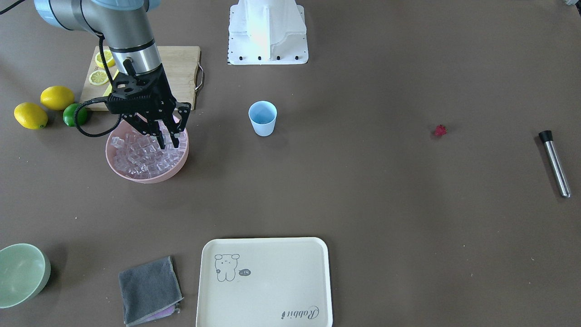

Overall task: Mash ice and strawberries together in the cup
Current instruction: 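Carry the ice cube with the right gripper to the light-blue cup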

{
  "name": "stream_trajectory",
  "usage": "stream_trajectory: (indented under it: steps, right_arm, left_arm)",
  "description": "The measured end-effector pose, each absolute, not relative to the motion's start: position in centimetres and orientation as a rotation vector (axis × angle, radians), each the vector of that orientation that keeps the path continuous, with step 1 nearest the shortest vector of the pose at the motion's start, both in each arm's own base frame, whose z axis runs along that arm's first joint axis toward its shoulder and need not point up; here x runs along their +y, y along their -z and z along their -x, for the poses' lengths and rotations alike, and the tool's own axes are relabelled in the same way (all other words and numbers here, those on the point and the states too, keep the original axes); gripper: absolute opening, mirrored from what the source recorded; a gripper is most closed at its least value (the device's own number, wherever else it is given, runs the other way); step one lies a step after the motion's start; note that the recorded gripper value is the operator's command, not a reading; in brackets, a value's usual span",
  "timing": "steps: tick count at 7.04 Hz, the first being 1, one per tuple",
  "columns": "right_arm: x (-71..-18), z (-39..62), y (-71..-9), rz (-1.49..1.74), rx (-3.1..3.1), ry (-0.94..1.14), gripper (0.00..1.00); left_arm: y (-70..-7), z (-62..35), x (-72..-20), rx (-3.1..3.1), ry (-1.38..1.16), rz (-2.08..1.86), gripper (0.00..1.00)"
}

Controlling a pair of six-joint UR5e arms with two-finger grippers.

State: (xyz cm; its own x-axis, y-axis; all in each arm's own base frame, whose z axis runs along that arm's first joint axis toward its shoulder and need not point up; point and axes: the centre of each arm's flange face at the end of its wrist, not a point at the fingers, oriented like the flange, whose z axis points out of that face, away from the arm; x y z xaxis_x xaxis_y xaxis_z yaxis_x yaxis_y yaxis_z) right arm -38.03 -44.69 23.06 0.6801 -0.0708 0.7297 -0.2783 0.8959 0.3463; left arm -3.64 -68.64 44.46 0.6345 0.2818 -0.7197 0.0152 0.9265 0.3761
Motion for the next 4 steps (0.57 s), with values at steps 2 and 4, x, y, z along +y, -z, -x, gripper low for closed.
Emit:
stream_trajectory:
  steps: [2,4]
  right_arm:
    - [-43.9,39.5,-19.0,-0.530,-0.876,-0.107,0.00]
    - [-41.1,42.9,-16.0,-0.577,-0.909,-0.064,0.00]
  left_arm:
    - [-44.5,3.6,-68.5,0.880,-0.158,-0.366,0.98]
    - [-44.5,3.6,-68.4,0.884,-0.158,-0.365,0.98]
